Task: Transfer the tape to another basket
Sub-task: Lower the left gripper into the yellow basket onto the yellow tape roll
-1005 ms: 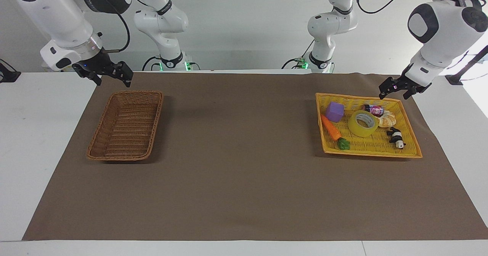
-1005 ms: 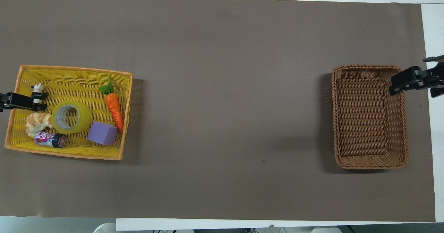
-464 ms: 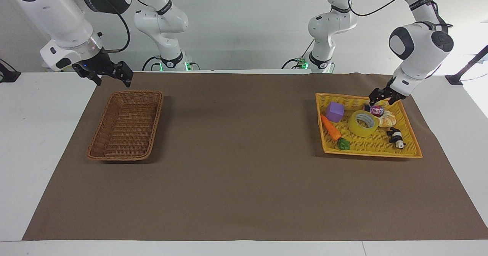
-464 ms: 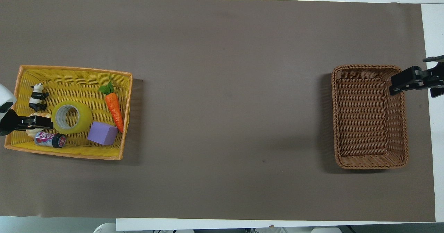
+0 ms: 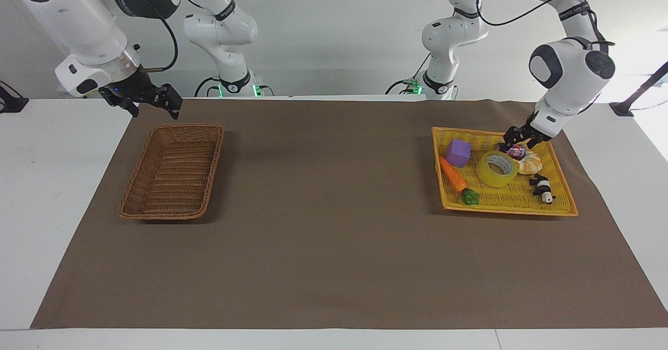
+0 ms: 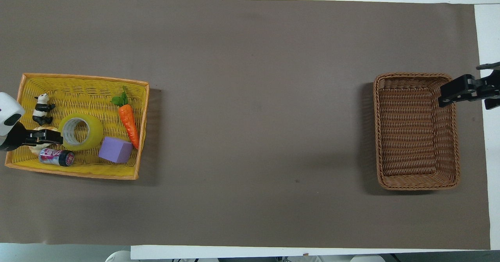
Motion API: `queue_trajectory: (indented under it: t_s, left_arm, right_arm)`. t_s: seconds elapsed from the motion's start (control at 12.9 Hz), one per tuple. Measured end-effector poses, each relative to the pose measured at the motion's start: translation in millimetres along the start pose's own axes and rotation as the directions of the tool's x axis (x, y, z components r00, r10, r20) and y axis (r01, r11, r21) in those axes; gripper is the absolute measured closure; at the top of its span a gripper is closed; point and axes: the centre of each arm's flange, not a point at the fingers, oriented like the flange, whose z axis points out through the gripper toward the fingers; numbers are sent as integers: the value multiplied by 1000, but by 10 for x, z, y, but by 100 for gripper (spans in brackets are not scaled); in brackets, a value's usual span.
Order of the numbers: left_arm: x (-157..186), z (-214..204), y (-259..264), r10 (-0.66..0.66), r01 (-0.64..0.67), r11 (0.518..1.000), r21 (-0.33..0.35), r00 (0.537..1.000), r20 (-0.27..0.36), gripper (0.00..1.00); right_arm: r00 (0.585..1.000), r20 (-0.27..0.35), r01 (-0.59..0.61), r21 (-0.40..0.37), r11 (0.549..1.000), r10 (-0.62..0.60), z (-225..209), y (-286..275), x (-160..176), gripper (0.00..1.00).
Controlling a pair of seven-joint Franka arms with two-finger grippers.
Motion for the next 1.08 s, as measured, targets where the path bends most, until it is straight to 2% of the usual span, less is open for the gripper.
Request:
queue_trajectory:
  t_s: [0.08, 0.23, 0.46, 1.08]
  left_arm:
    - [3, 9, 0, 0, 0, 1000, 0, 1000, 1, 25]
    - [0, 40, 0, 0, 0, 1000, -2, 1000, 8, 38]
    - [19, 118, -2, 0, 0, 1000, -3, 1000, 11, 39]
    - [170, 363, 56, 18, -18, 1000, 0, 1000, -18, 51]
  right_arm:
    - [1000, 0, 0, 0, 1000, 0, 0, 0, 0, 0]
    - [1000, 0, 0, 0, 1000, 0, 0, 0, 0, 0]
    - [1000, 0, 0, 0, 1000, 0, 0, 0, 0, 0]
    - [1000, 0, 0, 0, 1000, 0, 0, 0, 0, 0]
